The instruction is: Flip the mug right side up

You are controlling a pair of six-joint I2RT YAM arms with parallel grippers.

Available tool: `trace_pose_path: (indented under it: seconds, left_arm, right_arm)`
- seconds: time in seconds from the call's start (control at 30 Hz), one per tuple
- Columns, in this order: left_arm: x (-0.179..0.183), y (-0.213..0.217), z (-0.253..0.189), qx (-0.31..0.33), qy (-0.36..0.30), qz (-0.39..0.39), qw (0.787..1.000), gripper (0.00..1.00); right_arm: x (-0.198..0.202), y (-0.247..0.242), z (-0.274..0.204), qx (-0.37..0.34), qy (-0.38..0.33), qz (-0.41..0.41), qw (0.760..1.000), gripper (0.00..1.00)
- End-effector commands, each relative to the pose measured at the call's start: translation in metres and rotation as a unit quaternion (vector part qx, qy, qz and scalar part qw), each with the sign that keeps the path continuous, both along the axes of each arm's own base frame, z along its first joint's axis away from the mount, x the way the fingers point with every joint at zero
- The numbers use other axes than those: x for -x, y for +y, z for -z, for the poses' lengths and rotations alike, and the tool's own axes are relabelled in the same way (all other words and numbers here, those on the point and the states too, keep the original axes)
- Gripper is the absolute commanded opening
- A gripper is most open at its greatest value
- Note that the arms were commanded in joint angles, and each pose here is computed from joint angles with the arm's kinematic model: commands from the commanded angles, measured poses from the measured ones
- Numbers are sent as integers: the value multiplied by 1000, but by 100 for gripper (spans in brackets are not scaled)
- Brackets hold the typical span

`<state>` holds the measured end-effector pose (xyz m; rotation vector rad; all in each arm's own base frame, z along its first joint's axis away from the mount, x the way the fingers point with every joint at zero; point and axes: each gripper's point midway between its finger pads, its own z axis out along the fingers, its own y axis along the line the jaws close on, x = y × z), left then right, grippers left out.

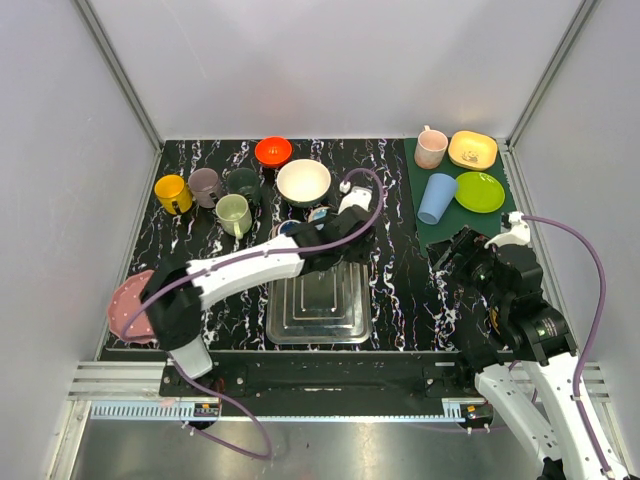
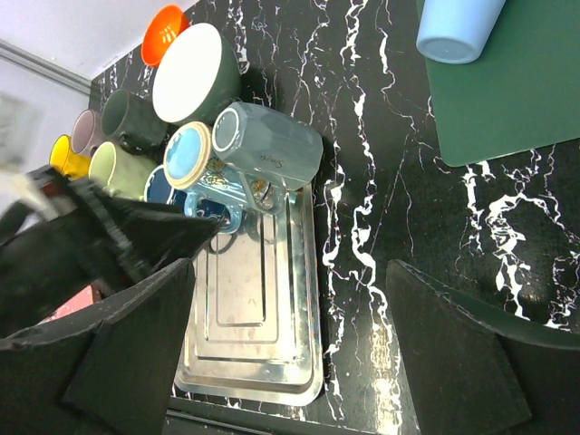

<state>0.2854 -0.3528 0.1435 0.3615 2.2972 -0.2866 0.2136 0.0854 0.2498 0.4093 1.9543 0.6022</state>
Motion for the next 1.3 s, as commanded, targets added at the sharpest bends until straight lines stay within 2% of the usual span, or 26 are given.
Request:
trace_pose_path:
  seconds: [0.0,0.1,0.13,0.17,0.23,0.27,0.3,0.33,0.37,0.43,0.47,0.6,0.67,0.8,1.27]
  left_arm:
    - [22,23,-62,7,-64,3,998,68]
    - [31,60,-77,27,-79,-25,996,71]
    - [33,76,-63,18,-69,-33,997,72]
    - [24,103,-73,43,-66,-60,995,72]
    - [18,140,-53,46,-41,-92,994,73]
    - [7,167,-60,76,-36,-121,989,74]
    - [4,179,-60,79,-38,-126,988,75]
    - [1,192,-60,81,-41,-137,986,77]
    - [-4,210,-63,79,-49,-160,983,86]
    - [-11,226,-66,66,-62,-180,980,97]
    - [-18,233,-65,64,-59,-193,977,99]
    - [-43,252,-49,44,-31,-221,974,99]
    - [-56,262,-31,35,-2,-240,970,96]
    - [-69,272,-5,33,35,-253,966,82]
    - [-105,294,40,-5,68,-289,955,63]
  right_arm:
    - [-7,6,-12,-9,-25,-11,1000,91]
    - [-8,14,-11,-15,-26,-32,999,91]
    - [-10,17,-10,-15,-29,-38,999,91]
    - [-9,22,-10,-19,-30,-52,998,90]
    - [-12,27,-7,-22,-30,-65,997,89]
    - [-11,32,-5,-26,-28,-78,996,89]
    - [-12,34,-5,-26,-28,-84,996,89]
    - [-14,36,-3,-22,-25,-89,995,89]
    - [-14,37,-1,-21,-22,-93,995,89]
    - [-17,38,3,-15,-19,-96,995,89]
    - [-18,38,3,-14,-19,-96,995,89]
    - [-21,41,6,-16,-17,-102,994,89]
    - [-21,43,6,-18,-15,-106,994,89]
    - [-20,42,3,-17,-20,-107,994,89]
    - [-21,42,10,-14,-14,-107,994,89]
